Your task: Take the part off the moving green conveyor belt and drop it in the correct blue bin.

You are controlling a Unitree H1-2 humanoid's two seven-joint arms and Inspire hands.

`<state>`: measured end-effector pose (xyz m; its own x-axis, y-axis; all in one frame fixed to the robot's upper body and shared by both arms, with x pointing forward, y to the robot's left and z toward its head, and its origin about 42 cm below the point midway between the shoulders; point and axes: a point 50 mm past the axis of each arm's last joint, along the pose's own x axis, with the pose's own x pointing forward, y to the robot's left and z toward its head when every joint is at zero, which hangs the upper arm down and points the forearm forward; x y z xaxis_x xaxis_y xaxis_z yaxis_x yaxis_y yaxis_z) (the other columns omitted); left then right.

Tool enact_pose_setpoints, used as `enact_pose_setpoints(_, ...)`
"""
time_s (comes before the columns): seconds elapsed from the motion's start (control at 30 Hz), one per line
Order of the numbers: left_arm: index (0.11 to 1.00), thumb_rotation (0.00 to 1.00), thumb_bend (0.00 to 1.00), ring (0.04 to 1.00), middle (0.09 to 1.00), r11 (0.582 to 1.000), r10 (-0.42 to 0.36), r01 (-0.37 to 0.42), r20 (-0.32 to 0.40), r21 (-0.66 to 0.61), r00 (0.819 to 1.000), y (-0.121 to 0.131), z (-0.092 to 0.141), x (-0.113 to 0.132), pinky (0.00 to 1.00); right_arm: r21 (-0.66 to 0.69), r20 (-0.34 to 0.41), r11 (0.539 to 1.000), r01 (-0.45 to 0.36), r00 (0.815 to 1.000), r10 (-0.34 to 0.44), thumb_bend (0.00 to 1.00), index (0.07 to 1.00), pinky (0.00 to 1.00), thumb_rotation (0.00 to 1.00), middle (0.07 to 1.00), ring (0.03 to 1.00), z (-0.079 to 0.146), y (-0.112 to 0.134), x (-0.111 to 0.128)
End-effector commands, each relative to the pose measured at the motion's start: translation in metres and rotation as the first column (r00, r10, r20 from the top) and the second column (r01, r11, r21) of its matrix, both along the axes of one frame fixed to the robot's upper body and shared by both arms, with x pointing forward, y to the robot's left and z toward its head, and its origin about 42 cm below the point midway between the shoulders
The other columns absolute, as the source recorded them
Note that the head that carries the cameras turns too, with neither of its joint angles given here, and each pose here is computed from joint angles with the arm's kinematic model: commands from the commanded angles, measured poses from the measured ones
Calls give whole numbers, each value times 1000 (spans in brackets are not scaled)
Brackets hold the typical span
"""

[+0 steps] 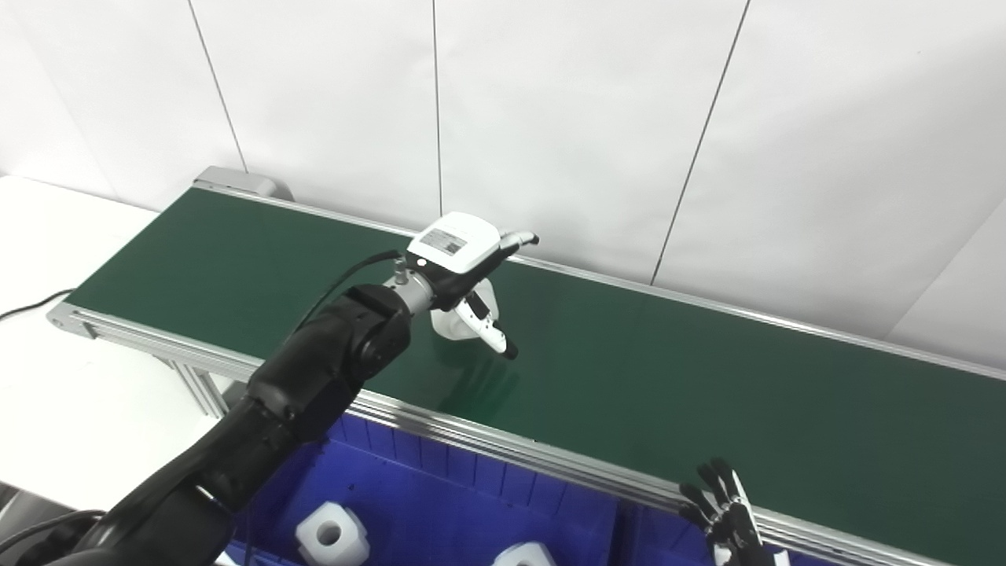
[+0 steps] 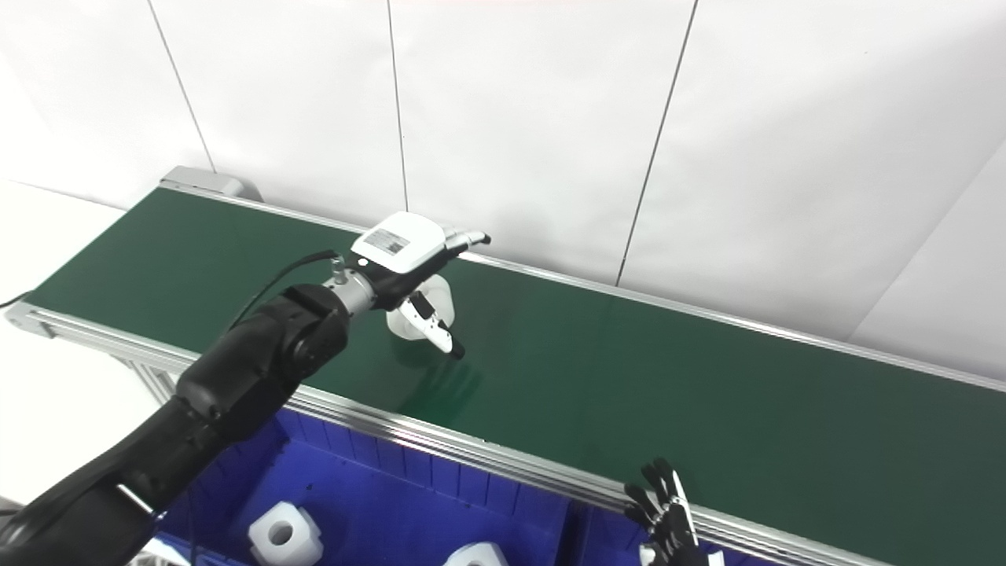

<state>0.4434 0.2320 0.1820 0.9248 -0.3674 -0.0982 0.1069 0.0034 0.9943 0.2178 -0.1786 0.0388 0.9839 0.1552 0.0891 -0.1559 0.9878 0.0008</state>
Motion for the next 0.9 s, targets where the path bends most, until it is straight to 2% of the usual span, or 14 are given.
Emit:
enact_pose_setpoints(0.0, 928, 569, 956, 895, 916, 1000, 10, -10, 79, -7, 997, -8, 26, 16, 787, 15, 91, 1000, -7, 996, 6, 789, 950, 804, 908, 922, 851, 13, 5, 2)
enact_pose_setpoints(0.13, 933, 588, 953, 903, 919, 996, 75, -73, 35, -45, 997, -15, 10, 24, 775, 13, 98, 1000, -6, 995, 4, 790, 948, 798, 917, 917, 843, 15, 8, 0)
enact_pose_setpoints(0.3, 934, 529, 917, 902, 920, 991, 128, -128, 30, -30, 991, -18, -4, 28, 777, 16, 104, 1000, -13, 995, 11, 779, 950, 797, 922, 919, 843, 17, 10, -3)
enact_pose_setpoints(0.4, 925, 462, 891, 904, 925, 986, 163, -161, 73, -38, 984, -21, -12, 30, 768, 19, 104, 1000, -15, 994, 12, 779, 948, 796, 924, 917, 842, 18, 11, -5)
enact_pose_setpoints(0.53, 898, 371, 842, 916, 936, 977, 210, -201, 155, -72, 965, -27, -23, 30, 773, 25, 105, 1000, -15, 994, 12, 795, 946, 789, 917, 913, 838, 19, 12, -8)
enact_pose_setpoints(0.67, 887, 273, 808, 924, 941, 974, 223, -210, 189, -84, 956, -35, -31, 30, 788, 20, 109, 1000, -11, 994, 8, 800, 943, 781, 914, 911, 834, 20, 13, -10)
enact_pose_setpoints(0.7, 863, 162, 813, 894, 914, 974, 224, -212, 188, -83, 956, -36, -32, 31, 772, 23, 109, 1000, -12, 994, 9, 793, 940, 776, 913, 911, 833, 20, 13, -10)
enact_pose_setpoints(0.77, 783, 33, 853, 804, 834, 976, 217, -211, 186, -52, 958, -39, -33, 32, 711, 25, 110, 1000, -13, 994, 10, 797, 940, 774, 906, 911, 833, 21, 14, -11)
enact_pose_setpoints(0.83, 704, 8, 868, 690, 750, 979, 197, -202, 189, 10, 962, -40, -32, 34, 623, 29, 111, 999, -16, 994, 13, 799, 943, 775, 904, 912, 834, 21, 14, -11)
enact_pose_setpoints(0.87, 654, 4, 848, 596, 678, 979, 192, -200, 186, 27, 964, -40, -31, 35, 551, 30, 112, 999, -17, 994, 14, 801, 944, 777, 903, 911, 834, 22, 15, -11)
